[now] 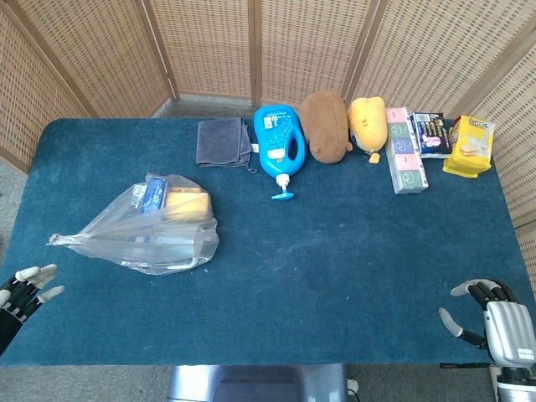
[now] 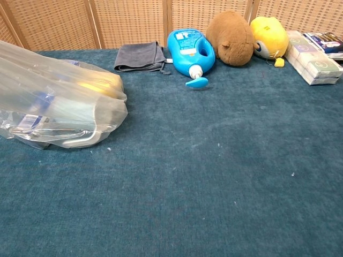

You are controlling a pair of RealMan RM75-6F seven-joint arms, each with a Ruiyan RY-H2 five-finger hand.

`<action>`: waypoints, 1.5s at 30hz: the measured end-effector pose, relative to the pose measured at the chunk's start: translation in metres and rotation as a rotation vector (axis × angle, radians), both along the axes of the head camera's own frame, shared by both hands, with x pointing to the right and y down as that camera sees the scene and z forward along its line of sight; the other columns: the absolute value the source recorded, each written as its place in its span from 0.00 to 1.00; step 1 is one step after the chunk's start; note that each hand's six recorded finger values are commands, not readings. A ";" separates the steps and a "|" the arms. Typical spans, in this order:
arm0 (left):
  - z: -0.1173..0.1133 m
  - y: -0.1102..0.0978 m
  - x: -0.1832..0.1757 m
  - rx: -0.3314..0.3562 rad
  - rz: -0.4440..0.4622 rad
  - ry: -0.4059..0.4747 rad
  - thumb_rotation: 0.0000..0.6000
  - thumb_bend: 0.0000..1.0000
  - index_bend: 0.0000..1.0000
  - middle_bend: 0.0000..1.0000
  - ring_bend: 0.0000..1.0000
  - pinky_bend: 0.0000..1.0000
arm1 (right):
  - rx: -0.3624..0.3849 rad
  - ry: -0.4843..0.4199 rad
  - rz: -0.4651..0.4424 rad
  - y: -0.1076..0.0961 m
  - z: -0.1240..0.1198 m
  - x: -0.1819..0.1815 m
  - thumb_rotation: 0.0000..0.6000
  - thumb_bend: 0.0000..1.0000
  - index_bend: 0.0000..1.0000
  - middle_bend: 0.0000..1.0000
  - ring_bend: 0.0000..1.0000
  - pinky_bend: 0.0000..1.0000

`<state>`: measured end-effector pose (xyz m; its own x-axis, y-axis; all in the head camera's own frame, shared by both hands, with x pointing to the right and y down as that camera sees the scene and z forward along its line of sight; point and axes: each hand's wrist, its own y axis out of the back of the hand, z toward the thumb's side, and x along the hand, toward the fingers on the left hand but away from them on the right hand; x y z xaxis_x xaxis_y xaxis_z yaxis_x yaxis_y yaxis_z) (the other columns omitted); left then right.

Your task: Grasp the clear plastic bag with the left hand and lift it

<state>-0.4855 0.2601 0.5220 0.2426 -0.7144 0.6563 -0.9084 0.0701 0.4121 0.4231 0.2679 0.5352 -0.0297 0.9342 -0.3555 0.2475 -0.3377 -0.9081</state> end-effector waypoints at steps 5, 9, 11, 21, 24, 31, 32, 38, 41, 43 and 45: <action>0.005 -0.001 -0.005 -0.024 -0.071 0.085 0.47 0.30 0.26 0.21 0.11 0.20 | -0.002 0.000 -0.003 0.000 0.001 -0.001 0.18 0.32 0.45 0.42 0.32 0.23; 0.010 -0.002 -0.009 -0.045 -0.146 0.172 0.48 0.30 0.22 0.21 0.11 0.20 | -0.006 0.001 -0.008 -0.001 0.002 -0.003 0.19 0.32 0.45 0.42 0.32 0.23; 0.013 -0.003 -0.013 -0.054 -0.180 0.217 0.48 0.31 0.20 0.21 0.11 0.20 | -0.005 0.003 -0.008 -0.001 0.002 -0.003 0.18 0.32 0.45 0.42 0.32 0.23; 0.026 -0.006 -0.016 -0.067 -0.207 0.317 0.49 0.29 0.15 0.21 0.11 0.20 | -0.008 0.007 -0.010 -0.001 0.003 -0.005 0.18 0.32 0.45 0.42 0.32 0.23; 0.027 -0.007 -0.012 -0.069 -0.201 0.347 0.48 0.29 0.14 0.21 0.11 0.20 | -0.008 0.008 -0.008 -0.001 0.003 -0.005 0.18 0.32 0.45 0.42 0.32 0.23; 0.028 -0.010 -0.003 -0.088 -0.204 0.450 0.48 0.29 0.13 0.20 0.11 0.21 | -0.002 0.013 -0.001 -0.001 0.001 -0.003 0.18 0.32 0.45 0.42 0.32 0.23; 0.029 -0.010 -0.002 -0.092 -0.204 0.459 0.47 0.29 0.13 0.20 0.11 0.21 | -0.002 0.014 -0.001 -0.001 0.001 -0.003 0.18 0.32 0.45 0.42 0.32 0.23; 0.036 -0.011 0.002 -0.126 -0.217 0.517 0.43 0.29 0.12 0.20 0.11 0.21 | 0.002 0.011 0.001 0.000 0.000 -0.004 0.18 0.32 0.45 0.42 0.32 0.23; 0.040 -0.013 0.000 -0.141 -0.227 0.526 0.44 0.29 0.12 0.20 0.11 0.21 | 0.001 0.013 0.001 0.000 0.000 -0.003 0.18 0.32 0.45 0.42 0.32 0.23; 0.043 -0.014 0.000 -0.149 -0.223 0.529 0.43 0.29 0.12 0.20 0.11 0.21 | 0.004 0.012 -0.001 -0.001 -0.001 -0.004 0.18 0.32 0.45 0.42 0.32 0.23; 0.046 -0.016 0.002 -0.158 -0.224 0.538 0.43 0.29 0.12 0.20 0.11 0.21 | 0.005 0.012 -0.002 -0.001 -0.001 -0.004 0.19 0.32 0.45 0.42 0.32 0.23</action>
